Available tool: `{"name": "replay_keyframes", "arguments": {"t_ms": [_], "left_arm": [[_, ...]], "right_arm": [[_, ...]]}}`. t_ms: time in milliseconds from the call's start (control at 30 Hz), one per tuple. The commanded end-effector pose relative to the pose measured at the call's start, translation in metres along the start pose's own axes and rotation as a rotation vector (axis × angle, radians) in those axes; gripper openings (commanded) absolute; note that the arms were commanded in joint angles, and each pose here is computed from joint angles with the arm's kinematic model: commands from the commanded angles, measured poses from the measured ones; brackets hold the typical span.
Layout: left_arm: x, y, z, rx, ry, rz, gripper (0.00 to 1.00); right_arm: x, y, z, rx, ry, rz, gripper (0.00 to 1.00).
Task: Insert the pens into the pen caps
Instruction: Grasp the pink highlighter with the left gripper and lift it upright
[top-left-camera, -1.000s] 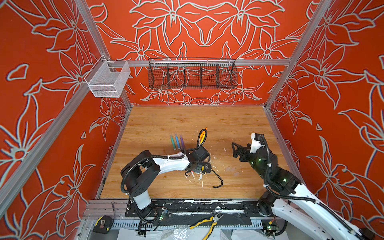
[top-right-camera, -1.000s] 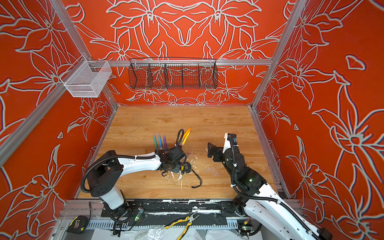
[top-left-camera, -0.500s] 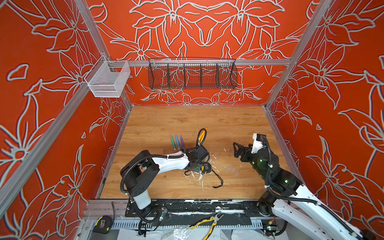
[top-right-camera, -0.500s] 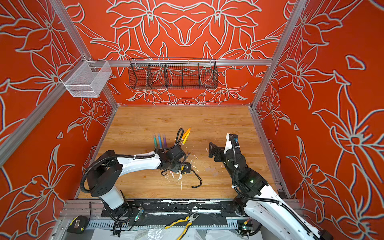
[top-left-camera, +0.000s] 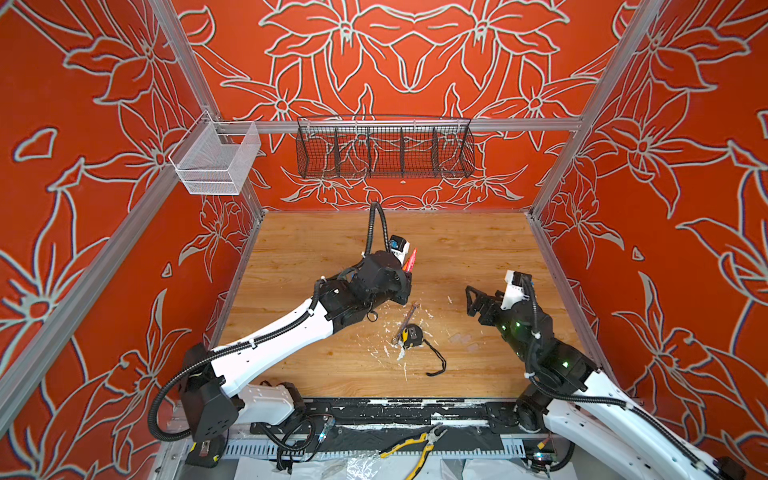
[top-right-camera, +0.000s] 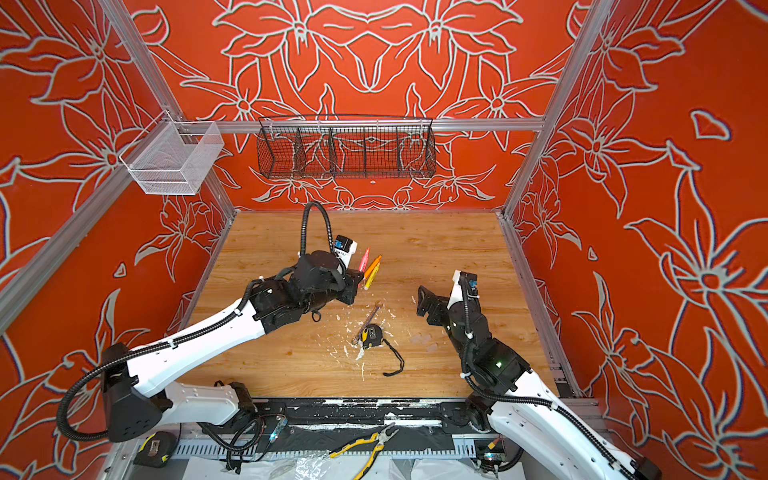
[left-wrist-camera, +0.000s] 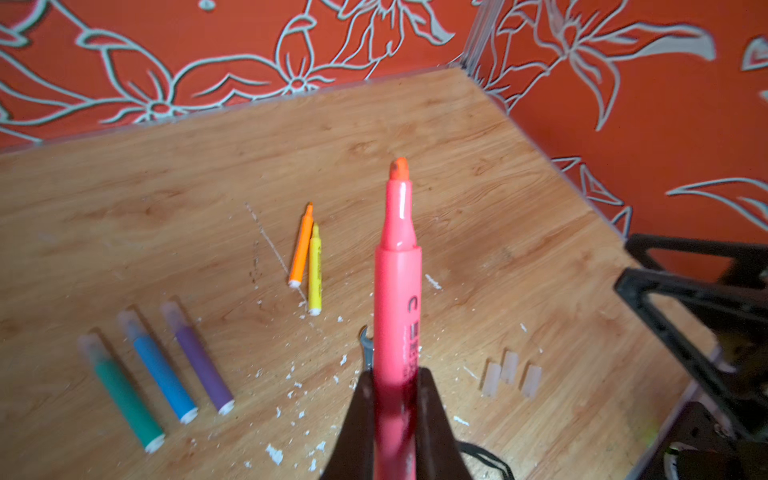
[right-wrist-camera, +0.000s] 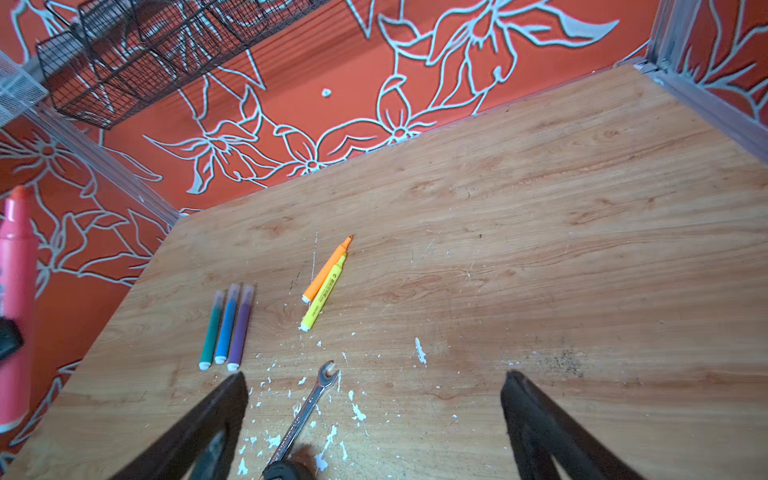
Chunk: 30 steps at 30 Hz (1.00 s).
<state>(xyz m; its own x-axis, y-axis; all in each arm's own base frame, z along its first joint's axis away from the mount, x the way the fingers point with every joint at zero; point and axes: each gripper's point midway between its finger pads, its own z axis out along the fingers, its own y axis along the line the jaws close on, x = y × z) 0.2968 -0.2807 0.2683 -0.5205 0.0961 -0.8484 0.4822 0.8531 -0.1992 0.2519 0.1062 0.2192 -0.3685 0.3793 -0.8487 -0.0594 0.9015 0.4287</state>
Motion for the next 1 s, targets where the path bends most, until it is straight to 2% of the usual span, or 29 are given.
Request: {"name": "replay_keyframes", "arguments": {"t_ms": [0, 133, 267, 367, 567, 667, 967], "left_arm": [[0.003, -0.014, 0.005, 0.104, -0.038, 0.066, 0.0], [0.01, -0.025, 0.003, 0.189, -0.08, 0.104, 0.0], [0.014, -0.036, 0.007, 0.252, -0.117, 0.182, 0.0], [0.016, -0.033, 0.014, 0.233, -0.114, 0.209, 0.0], [0.023, -0.026, 0.027, 0.19, -0.115, 0.233, 0.0], [0.026, -0.033, 0.027, 0.217, -0.106, 0.252, 0.0], [0.032, -0.058, 0.016, 0.286, -0.099, 0.336, 0.0]], "right_arm": [[-0.011, 0.03, 0.001, -0.154, -0.037, 0.082, 0.97], [-0.019, 0.088, 0.001, -0.403, 0.024, 0.117, 0.97], [-0.023, 0.125, 0.002, -0.544, 0.077, 0.14, 0.83], [-0.014, 0.132, 0.011, -0.578, 0.1, 0.127, 0.78], [0.0, 0.133, 0.009, -0.624, 0.121, 0.099, 0.77], [0.0, 0.133, 0.007, -0.637, 0.109, 0.091, 0.76], [0.007, 0.132, 0.011, -0.632, 0.127, 0.085, 0.66]]}}
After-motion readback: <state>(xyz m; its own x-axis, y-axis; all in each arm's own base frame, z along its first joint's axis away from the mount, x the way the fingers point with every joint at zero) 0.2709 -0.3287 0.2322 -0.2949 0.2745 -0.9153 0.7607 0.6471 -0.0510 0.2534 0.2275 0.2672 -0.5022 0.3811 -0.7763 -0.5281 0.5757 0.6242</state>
